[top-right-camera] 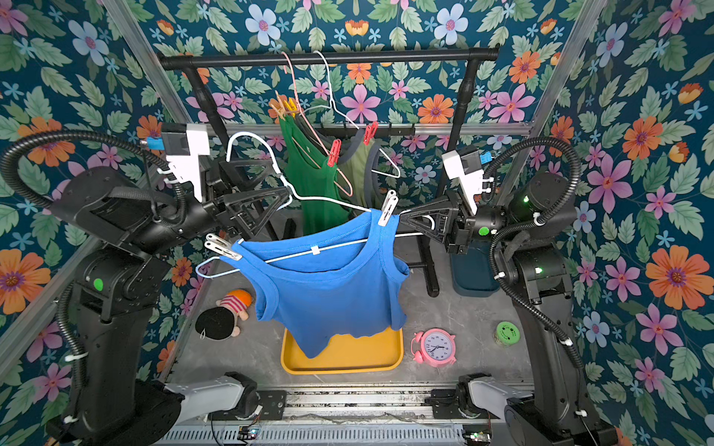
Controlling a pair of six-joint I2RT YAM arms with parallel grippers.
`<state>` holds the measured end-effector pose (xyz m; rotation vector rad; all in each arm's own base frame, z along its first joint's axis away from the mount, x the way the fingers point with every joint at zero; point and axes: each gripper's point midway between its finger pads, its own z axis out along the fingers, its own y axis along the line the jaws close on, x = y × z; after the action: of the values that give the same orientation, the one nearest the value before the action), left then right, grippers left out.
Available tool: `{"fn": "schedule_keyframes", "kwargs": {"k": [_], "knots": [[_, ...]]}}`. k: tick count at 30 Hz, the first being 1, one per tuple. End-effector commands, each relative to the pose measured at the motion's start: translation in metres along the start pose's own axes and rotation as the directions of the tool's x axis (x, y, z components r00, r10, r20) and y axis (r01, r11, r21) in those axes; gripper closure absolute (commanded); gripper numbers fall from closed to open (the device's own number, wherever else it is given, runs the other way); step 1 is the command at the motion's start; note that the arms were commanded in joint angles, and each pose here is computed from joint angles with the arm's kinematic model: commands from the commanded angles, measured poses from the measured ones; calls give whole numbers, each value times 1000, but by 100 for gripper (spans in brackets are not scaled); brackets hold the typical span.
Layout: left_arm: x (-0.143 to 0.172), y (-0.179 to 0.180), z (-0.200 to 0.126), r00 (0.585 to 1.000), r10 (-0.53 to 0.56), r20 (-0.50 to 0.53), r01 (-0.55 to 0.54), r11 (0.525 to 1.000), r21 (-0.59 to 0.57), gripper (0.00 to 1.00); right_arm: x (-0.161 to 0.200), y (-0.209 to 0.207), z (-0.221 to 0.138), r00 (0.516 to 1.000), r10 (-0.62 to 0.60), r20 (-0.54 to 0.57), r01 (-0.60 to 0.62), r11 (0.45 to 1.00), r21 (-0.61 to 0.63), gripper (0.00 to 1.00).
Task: Remove the clothespins securing tank tops to the hanger
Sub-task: Pick up the hanger from the clothesline.
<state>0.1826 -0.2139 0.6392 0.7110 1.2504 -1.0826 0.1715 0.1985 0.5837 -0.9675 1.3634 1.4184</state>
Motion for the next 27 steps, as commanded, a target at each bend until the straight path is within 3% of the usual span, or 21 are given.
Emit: {"fn": "schedule_keyframes", "kwargs": {"k": [1,16,20,27], "knots": [[-13,-12,-3,999,18,43,-20,999,42,2,-12,7,2,999,-43,10,44,998,-37,100],[-17,-21,-5,997,5,74,-12,995,95,3,-1,0,19,1000,-22,-7,22,998,-63,100],[-13,-20,-2,998,-6,61,0,994,107,6,1,-2,28,1000,-16,-23,15,997,-76,100],[-12,-27,-9,998,15,61,-22,993,112,21,1,-9,29,1000,-15,-19,14,999,-52,100]]}}
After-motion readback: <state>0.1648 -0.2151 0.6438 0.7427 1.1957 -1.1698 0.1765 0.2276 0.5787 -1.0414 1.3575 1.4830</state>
